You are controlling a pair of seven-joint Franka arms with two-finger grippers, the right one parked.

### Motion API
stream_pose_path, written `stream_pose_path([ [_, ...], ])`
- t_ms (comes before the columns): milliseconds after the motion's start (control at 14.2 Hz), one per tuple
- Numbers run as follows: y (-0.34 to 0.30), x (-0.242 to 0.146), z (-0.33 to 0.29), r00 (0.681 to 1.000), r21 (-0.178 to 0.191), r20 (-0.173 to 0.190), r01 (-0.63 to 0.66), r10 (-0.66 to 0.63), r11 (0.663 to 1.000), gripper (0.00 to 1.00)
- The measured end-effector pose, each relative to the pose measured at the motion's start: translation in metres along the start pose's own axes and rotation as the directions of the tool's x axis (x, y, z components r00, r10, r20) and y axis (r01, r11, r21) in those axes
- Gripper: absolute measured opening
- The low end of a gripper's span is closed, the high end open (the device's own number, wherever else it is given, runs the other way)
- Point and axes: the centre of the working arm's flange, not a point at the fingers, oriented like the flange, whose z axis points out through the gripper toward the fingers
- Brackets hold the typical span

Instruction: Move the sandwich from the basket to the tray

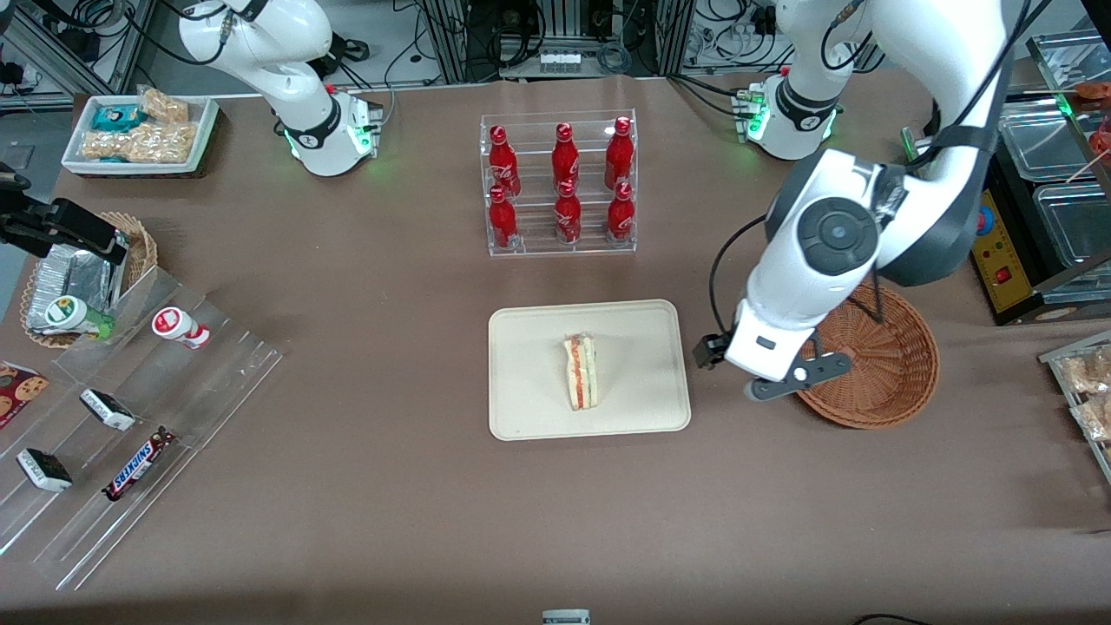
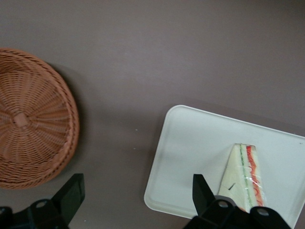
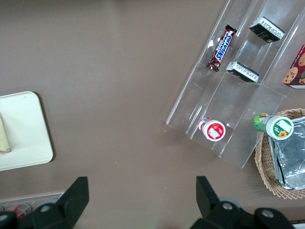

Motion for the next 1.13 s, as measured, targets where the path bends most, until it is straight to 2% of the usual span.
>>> stream_pose_path([
  [211,-0.039,0.016,-0.021,0.999,0.009,0.01,-0.039,0.039,0.999,1.0],
  [493,-0.113,0.034,-0.056,0.989,-0.01,0.033,-0.144,0.144,0.99,1.0],
  [634,-0.149,0.031,-0.077,0.972,-0.008,0.065,-0.227,0.227,0.974,1.0],
  [845,-0.195,0.023,-0.11,0.941,-0.008,0.094,-0.326,0.326,0.945,1.0],
  [986,-0.215,0.021,-0.129,0.929,-0.012,0.096,-0.358,0.358,0.934,1.0],
  [1127,-0.231,0.025,-0.14,0.929,-0.015,0.082,-0.361,0.361,0.933,1.0],
])
